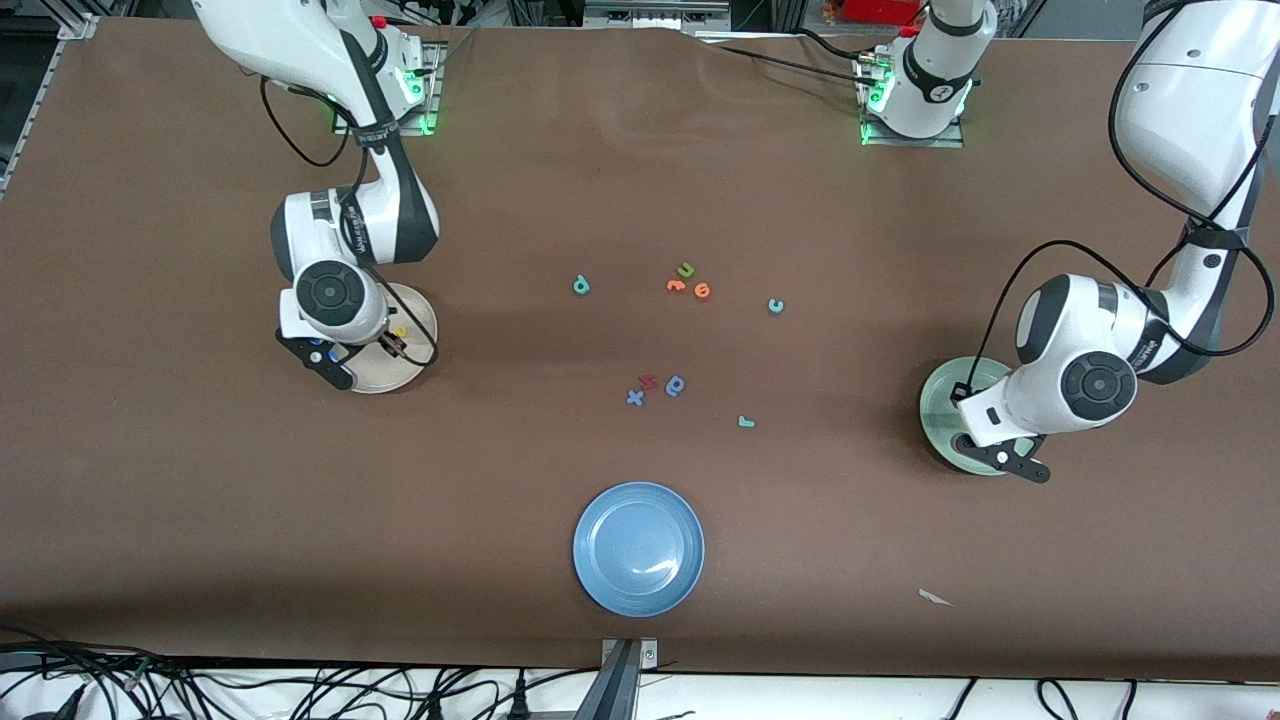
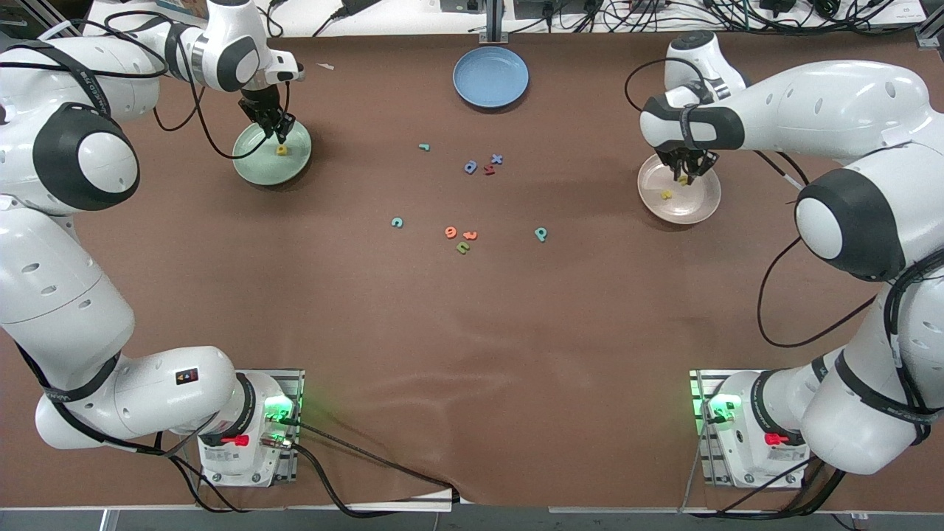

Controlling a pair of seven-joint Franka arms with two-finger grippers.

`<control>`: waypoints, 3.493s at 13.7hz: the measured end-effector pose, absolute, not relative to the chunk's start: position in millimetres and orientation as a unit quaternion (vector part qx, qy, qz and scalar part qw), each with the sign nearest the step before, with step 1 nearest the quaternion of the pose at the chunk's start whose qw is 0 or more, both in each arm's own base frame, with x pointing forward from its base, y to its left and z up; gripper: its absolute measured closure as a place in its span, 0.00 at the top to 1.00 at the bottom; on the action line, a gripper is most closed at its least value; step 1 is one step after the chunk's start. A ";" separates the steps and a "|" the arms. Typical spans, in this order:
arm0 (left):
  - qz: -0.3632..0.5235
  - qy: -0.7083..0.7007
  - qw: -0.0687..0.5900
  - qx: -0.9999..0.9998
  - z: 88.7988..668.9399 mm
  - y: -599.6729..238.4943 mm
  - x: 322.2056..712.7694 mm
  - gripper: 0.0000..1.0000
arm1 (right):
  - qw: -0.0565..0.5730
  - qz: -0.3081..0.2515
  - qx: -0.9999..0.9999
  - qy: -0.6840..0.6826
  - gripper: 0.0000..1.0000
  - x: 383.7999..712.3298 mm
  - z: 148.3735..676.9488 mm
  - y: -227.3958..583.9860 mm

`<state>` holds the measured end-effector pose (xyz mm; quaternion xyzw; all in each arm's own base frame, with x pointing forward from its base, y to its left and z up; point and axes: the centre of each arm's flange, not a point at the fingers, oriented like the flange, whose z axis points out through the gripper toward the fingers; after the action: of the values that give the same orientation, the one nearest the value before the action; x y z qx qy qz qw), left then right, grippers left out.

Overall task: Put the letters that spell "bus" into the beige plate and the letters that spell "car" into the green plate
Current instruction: 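Drop the letter on the white plate while the left gripper uses the green plate, then grasp a cyan letter with the right gripper while the left gripper grasps another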

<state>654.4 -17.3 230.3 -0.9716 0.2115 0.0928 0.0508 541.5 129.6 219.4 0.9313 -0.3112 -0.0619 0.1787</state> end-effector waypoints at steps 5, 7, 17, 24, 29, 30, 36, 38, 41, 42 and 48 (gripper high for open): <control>0.077 0.193 0.031 -0.978 241.8 -84.0 650.0 0.90 | 0.166 -0.062 0.937 -0.300 0.69 534.6 228.0 134.5; 0.072 0.171 0.016 -0.982 243.7 -132.4 634.8 0.98 | 0.146 -0.054 0.941 -0.300 0.89 527.3 242.3 176.5; 0.014 0.118 -0.007 -0.993 203.7 -240.1 492.1 0.96 | 0.024 -0.078 0.890 -0.448 0.99 465.7 236.1 368.6; -0.003 0.114 0.032 -0.993 188.5 -292.9 442.2 0.92 | 0.009 -0.081 0.866 -0.494 0.91 438.1 185.3 403.5; 0.021 0.113 0.027 -0.993 168.5 -292.2 435.2 0.80 | -0.003 -0.066 0.864 -0.499 0.74 424.1 169.9 411.5; 0.024 0.113 0.026 -0.993 165.9 -292.4 434.1 0.79 | -0.005 -0.065 0.864 -0.499 0.63 424.9 171.5 411.7; 0.022 0.115 0.020 -0.993 166.5 -295.7 433.5 0.62 | -0.009 -0.063 0.866 -0.496 0.34 428.3 177.7 410.1; 0.021 0.115 0.020 -0.993 167.2 -295.9 433.9 0.53 | 0.002 -0.064 0.871 -0.487 0.34 437.8 182.0 398.3; 0.021 0.115 0.020 -0.993 167.6 -295.3 434.4 0.49 | 0.041 -0.085 0.890 -0.446 0.34 467.7 207.3 348.2; 0.020 0.114 0.020 -0.993 168.0 -294.9 434.8 0.44 | 0.051 -0.095 0.896 -0.430 0.34 479.9 220.0 324.3; 0.019 0.114 0.023 -0.993 170.7 -294.3 435.6 0.32 | 0.064 -0.117 0.929 -0.346 0.34 536.5 248.1 172.9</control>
<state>435.6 -294.3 170.7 -0.9930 0.1144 0.0187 0.0227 536.5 172.9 248.1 0.9288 -0.3455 -0.1174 0.0636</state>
